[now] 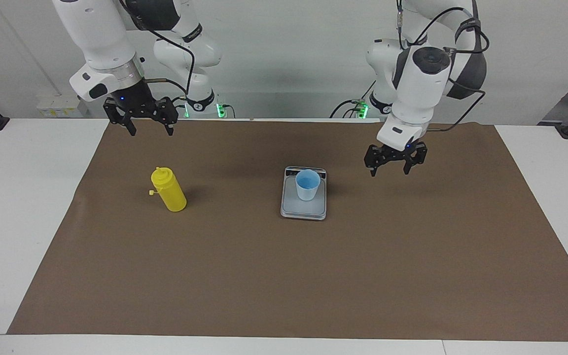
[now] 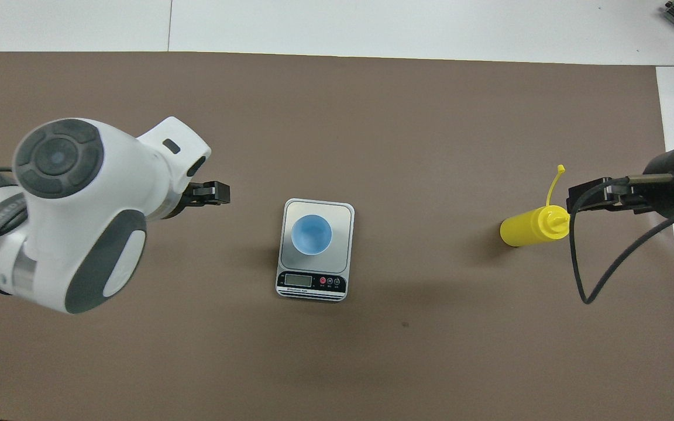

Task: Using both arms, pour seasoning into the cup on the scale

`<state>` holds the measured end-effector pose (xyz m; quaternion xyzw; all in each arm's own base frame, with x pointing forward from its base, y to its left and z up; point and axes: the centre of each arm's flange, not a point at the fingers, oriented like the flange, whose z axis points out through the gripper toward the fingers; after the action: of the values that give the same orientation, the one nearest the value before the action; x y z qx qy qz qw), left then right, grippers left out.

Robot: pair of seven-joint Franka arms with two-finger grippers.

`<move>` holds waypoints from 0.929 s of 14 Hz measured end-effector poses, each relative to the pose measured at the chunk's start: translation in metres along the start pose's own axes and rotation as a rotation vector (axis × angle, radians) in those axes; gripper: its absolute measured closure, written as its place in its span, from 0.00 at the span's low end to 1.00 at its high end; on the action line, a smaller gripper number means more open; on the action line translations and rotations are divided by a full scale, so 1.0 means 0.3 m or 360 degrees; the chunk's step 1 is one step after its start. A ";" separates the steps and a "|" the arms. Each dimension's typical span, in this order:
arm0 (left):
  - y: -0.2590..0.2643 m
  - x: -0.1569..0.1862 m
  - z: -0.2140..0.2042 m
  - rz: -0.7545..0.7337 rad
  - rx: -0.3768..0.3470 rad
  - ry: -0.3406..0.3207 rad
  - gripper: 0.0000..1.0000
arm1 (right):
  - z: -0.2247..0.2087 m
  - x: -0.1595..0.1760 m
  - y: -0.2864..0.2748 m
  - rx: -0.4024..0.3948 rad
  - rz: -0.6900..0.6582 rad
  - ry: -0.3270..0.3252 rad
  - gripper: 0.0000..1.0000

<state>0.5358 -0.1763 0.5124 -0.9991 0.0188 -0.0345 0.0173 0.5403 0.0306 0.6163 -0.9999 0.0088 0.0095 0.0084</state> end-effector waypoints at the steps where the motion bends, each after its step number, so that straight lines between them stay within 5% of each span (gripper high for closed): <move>1: -0.056 -0.001 -0.023 0.0023 -0.0007 -0.0009 0.00 | 0.000 0.000 0.000 0.0000 0.0000 0.0000 0.00; 7: -0.363 0.008 -0.190 0.0121 -0.0032 -0.0052 0.00 | 0.000 0.000 0.000 0.0000 0.0000 0.0000 0.00; 13: -0.447 0.042 -0.368 0.0066 -0.0058 -0.0078 0.00 | 0.000 0.000 0.000 0.0000 0.0000 0.0000 0.00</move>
<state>0.5457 -0.0464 0.6280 -0.9992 0.0397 -0.0094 0.0002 0.5403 0.0306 0.6163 -0.9999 0.0088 0.0095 0.0084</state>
